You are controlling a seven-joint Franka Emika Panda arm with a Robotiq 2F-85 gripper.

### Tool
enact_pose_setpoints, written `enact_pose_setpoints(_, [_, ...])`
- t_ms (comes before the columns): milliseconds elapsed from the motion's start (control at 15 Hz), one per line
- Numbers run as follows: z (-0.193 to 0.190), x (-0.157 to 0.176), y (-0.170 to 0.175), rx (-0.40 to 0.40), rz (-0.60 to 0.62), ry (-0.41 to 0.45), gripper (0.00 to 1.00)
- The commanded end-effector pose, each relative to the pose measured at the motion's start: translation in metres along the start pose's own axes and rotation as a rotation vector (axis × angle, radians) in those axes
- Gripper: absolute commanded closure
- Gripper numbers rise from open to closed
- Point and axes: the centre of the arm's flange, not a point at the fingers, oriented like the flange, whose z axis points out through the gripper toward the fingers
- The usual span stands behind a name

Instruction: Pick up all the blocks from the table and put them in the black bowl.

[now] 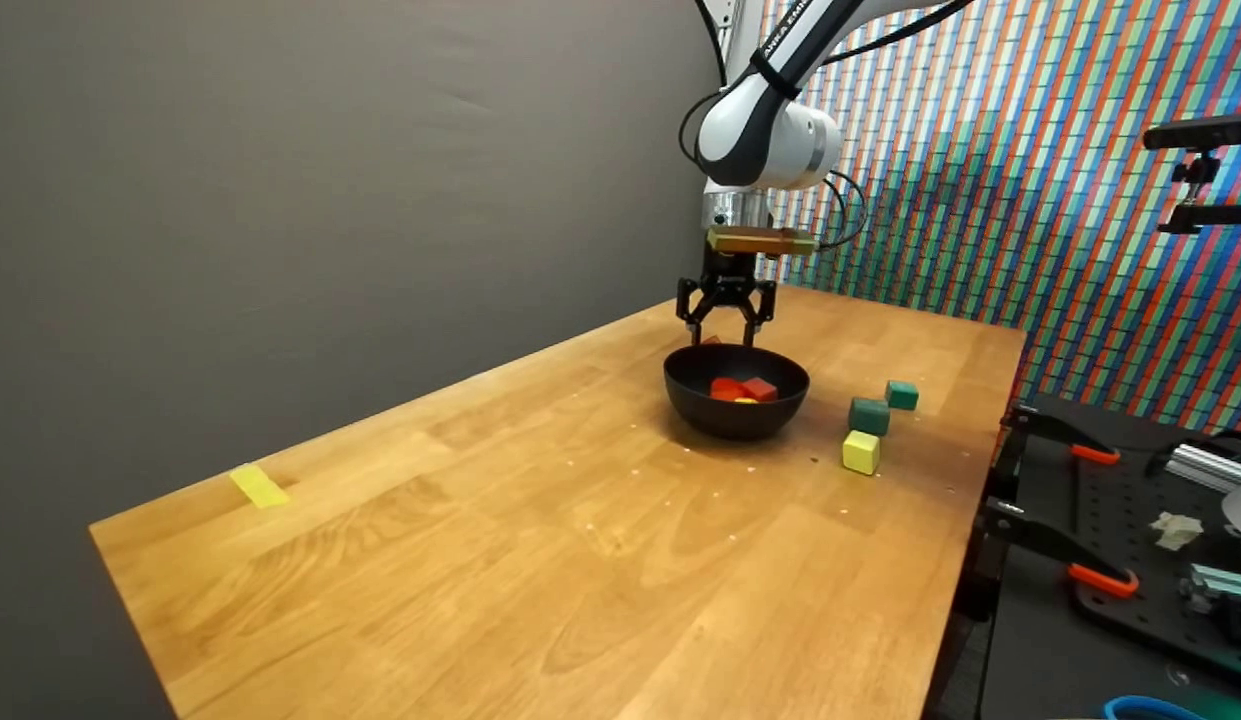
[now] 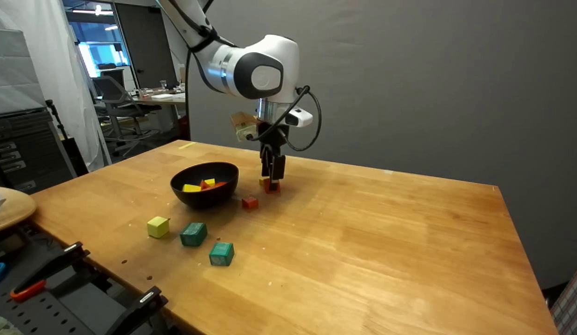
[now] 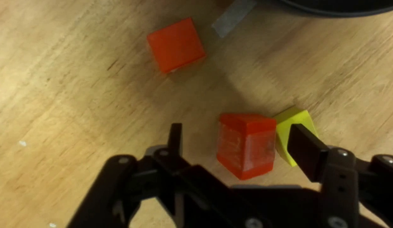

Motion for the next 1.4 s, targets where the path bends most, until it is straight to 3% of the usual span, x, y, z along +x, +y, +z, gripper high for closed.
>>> enact_pose_setpoints(0, [0.006,0.013,-0.013,-0.033,0.053,0.032,0.47])
enact_pose_setpoints(333, [0.015,0.011,-0.009,-0.068,0.128,0.051,0.82])
enact_pose_setpoints(400, [0.015,0.01,-0.009,-0.068,0.148,0.055,0.78])
enact_pose_setpoints(533, [0.005,0.004,-0.006,-0.059,0.181,0.07,0.78])
enact_pose_setpoints(733, [-0.039,-0.016,0.0,-0.037,0.189,0.088,0.79])
enact_pose_setpoints(1000, [-0.099,-0.059,-0.008,-0.032,0.149,0.174,0.79])
enact_pose_setpoints(1333, [-0.11,-0.129,-0.039,-0.043,0.034,0.091,0.79])
